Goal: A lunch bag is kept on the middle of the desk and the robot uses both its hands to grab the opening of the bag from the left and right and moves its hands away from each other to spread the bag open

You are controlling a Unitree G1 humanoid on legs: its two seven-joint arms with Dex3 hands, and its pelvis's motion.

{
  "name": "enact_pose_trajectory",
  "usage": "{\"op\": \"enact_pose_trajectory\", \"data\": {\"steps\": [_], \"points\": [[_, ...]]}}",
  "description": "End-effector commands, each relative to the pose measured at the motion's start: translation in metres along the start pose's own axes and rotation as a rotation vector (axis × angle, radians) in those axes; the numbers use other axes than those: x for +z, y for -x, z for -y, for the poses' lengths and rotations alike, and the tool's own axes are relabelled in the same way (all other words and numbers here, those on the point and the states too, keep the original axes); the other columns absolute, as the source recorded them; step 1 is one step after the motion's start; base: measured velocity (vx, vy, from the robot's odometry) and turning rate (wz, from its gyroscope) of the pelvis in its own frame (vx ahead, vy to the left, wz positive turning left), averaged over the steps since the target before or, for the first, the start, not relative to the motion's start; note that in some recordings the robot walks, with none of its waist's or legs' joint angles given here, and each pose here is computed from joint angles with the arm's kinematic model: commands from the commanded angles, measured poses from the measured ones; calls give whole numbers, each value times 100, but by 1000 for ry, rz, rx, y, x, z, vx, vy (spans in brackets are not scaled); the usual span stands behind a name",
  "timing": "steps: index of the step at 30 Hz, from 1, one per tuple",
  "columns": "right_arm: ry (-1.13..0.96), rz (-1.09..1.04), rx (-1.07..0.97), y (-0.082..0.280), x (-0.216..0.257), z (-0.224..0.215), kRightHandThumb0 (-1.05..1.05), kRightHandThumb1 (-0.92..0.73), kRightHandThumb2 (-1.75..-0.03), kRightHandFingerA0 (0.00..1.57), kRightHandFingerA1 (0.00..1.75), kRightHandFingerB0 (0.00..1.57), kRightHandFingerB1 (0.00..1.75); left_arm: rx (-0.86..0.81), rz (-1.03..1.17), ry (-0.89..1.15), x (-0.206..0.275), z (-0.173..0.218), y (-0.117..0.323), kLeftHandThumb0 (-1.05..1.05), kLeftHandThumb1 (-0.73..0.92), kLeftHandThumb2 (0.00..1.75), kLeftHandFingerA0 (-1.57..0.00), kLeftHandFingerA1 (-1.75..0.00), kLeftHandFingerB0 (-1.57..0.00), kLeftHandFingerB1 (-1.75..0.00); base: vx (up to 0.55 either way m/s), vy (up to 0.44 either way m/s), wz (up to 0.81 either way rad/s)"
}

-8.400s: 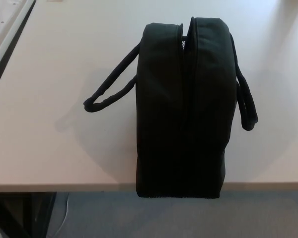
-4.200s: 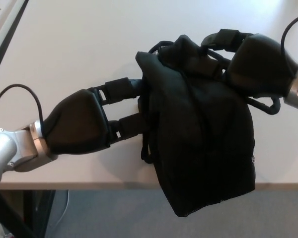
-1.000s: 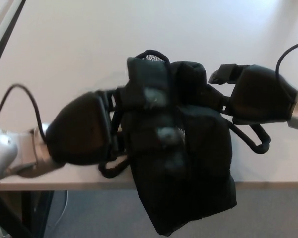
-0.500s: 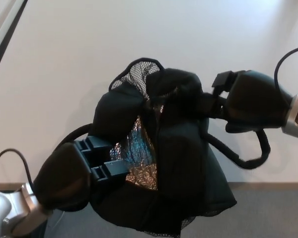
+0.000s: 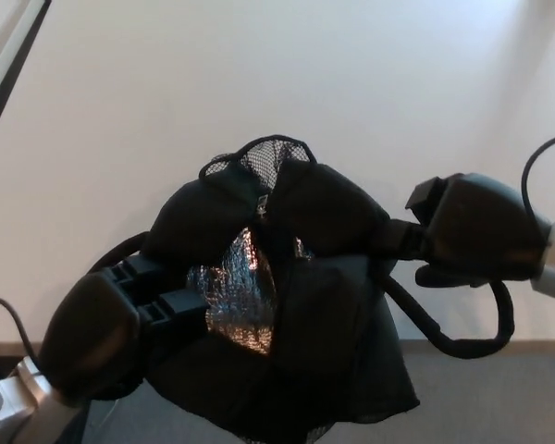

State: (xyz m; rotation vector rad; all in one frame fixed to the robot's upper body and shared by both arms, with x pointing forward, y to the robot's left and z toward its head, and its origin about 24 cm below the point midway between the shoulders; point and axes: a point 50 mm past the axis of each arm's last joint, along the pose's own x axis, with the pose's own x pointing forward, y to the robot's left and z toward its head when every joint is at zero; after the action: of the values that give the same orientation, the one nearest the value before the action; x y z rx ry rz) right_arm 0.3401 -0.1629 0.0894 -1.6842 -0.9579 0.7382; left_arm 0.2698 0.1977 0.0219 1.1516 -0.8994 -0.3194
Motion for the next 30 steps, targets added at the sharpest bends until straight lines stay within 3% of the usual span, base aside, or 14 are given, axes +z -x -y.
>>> {"op": "enact_pose_trajectory", "data": {"steps": [1, 2, 3, 4, 10, 11, 14, 20, 24, 25, 26, 27, 28, 30], "points": [[-12, -34, 87, 36, -2, -17, -44, -69, -60, 86, 130, 82, 86, -46, -112, -17, -15, -12, 25, -17, 47, 117, -100, -150, -96, -129, 0, 0, 0], [-17, -38, 96, 40, -2, -18, -44, -57, -97, 92, 112, 80, 85, -48, -115, -16, -16, -13, 25, -18, 46, 116, -101, -147, -98, -124, 0, 0, 0], [-17, -40, 97, 44, -2, -19, -44, -57, -96, 93, 112, 80, 85, -55, -123, -15, -17, -14, 27, -19, 45, 116, -103, -142, -100, -117, 0, 0, 0], [-16, -42, 98, 47, -2, -20, -44, -66, -61, 89, 126, 83, 80, -59, -129, -16, -18, -15, 28, -19, 44, 115, -107, -135, -102, -111, 0, 0, 0], [-12, -70, 114, 79, -1, -28, -41, -62, -58, 92, 128, 87, 85, -80, -169, -36, -24, -22, 39, -19, 46, 114, -107, -130, -102, -111, 0, 0, 0], [-19, -83, 135, 94, 1, -31, -42, -62, -58, 91, 128, 84, 93, -84, -177, -50, -26, -25, 43, -18, 46, 113, -108, -131, -102, -109, 0, 0, 0], [-30, -93, 162, 106, 4, -36, -41, -62, -58, 89, 132, 84, 94, -89, -189, -62, -28, -29, 48, -17, 47, 113, -111, -120, -103, -106, 0, 0, 0], [-39, -112, 193, 128, 13, -50, -45, -62, -61, 85, 139, 75, 104, -88, -195, -84, -31, -33, 49, -16, 48, 109, -111, -119, -103, -104, 0, 0, 0], [-50, -110, 175, 125, 14, -50, -42, -62, -61, 87, 134, 78, 100, -84, -186, -84, -31, -33, 47, -17, 48, 108, -110, -115, -102, -101, 0, 0, 0], [-49, -109, 176, 122, 13, -49, -42, -63, -60, 88, 127, 79, 88, -85, -184, -82, -31, -33, 46, -17, 48, 108, -110, -116, -102, -101, 0, 0, 0], [-49, -107, 175, 120, 12, -48, -42, -63, -60, 88, 127, 79, 88, -87, -183, -80, -31, -33, 46, -17, 48, 108, -110, -116, -102, -101, 0, 0, 0], [-45, -108, 166, 119, 11, -47, -43, -51, -91, 93, 113, 78, 88, -86, -178, -77, -30, -32, 45, -17, 48, 109, -110, -115, -101, -101, 0, 0, 0], [-47, -108, 161, 118, 11, -47, -41, -62, -58, 86, 131, 79, 92, -85, -178, -76, -30, -32, 45, -16, 48, 109, -110, -114, -102, -101, 0, 0, 0], [-43, -99, 147, 113, 10, -44, -41, -63, -59, 86, 133, 81, 93, -85, -179, -77, -30, -32, 46, -17, 49, 110, -111, -113, -102, -101, 0, 0, 0]]}}
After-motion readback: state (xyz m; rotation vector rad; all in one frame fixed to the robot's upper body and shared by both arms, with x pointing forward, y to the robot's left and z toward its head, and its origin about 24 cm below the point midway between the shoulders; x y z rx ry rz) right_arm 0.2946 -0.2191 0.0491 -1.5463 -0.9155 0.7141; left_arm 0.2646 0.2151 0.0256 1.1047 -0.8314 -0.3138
